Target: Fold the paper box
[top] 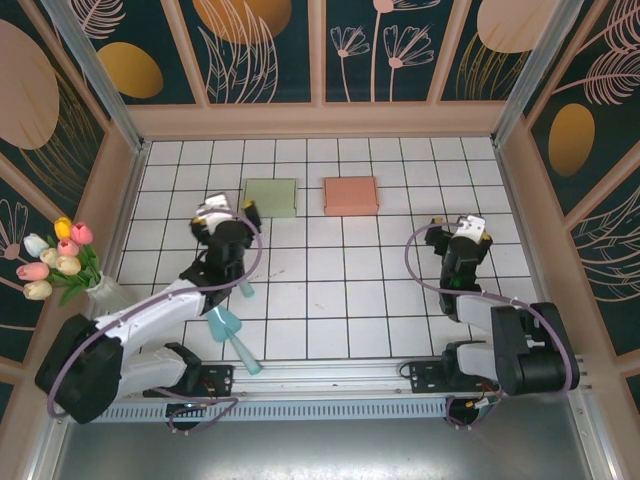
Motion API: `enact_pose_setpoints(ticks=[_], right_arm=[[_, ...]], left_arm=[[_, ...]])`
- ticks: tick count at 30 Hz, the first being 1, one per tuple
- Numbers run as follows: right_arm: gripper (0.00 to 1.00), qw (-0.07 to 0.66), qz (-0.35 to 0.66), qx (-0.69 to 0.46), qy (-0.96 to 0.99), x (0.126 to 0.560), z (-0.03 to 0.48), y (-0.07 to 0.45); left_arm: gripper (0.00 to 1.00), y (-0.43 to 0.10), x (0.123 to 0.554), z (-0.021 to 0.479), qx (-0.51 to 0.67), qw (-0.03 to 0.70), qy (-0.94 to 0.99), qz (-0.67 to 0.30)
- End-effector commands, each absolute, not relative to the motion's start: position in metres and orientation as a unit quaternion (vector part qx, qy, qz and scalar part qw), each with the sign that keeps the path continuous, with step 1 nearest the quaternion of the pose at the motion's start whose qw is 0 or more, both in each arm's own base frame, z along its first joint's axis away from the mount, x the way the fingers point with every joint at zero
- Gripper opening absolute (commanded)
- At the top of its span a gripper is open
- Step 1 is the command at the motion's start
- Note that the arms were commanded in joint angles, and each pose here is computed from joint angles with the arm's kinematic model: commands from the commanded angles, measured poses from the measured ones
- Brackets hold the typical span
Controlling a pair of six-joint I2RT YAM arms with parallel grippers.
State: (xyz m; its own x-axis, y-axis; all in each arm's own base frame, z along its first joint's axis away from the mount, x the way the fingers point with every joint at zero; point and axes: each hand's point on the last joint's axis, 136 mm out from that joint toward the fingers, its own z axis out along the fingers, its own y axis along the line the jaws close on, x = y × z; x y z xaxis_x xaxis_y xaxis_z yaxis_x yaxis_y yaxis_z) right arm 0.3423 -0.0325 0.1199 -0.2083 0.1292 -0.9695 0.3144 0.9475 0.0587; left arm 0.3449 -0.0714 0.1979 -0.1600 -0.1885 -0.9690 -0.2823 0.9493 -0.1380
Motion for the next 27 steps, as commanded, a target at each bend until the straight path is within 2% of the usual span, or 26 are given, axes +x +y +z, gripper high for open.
enact_pose_setpoints(ticks=[1,4,7,10,19,23,27], right_arm=[[0.99,0.654,-0.046,0.153,0.739,0.351,0.141,-0.030],[0.99,0.668,-0.046,0.109,0.734,0.358,0.146,-0.020],[0.99,0.679,-0.034,0.059,0.731,0.362,0.138,-0.007],[0.99,0.670,0.002,0.051,0.741,0.368,0.134,-0.006],[0.99,0.655,0.021,0.055,0.753,0.376,0.121,-0.011],[0.99,0.653,0.020,0.060,0.754,0.377,0.121,-0.014],[0.99,0.653,0.020,0.059,0.755,0.377,0.121,-0.014]], left_arm=[[0.98,-0.013,0.332,0.210,-0.194,0.658,0.719,0.111],[0.98,0.005,0.323,0.200,-0.169,0.695,0.692,0.098],[0.97,0.021,0.325,0.178,-0.170,0.689,0.698,0.098],[0.98,0.026,0.337,0.159,-0.156,0.679,0.713,0.079],[0.99,0.058,0.343,0.157,-0.180,0.708,0.680,0.059],[0.99,0.031,0.370,0.141,-0.103,0.688,0.718,0.021],[0.99,0.031,0.371,0.138,-0.100,0.679,0.727,0.024]])
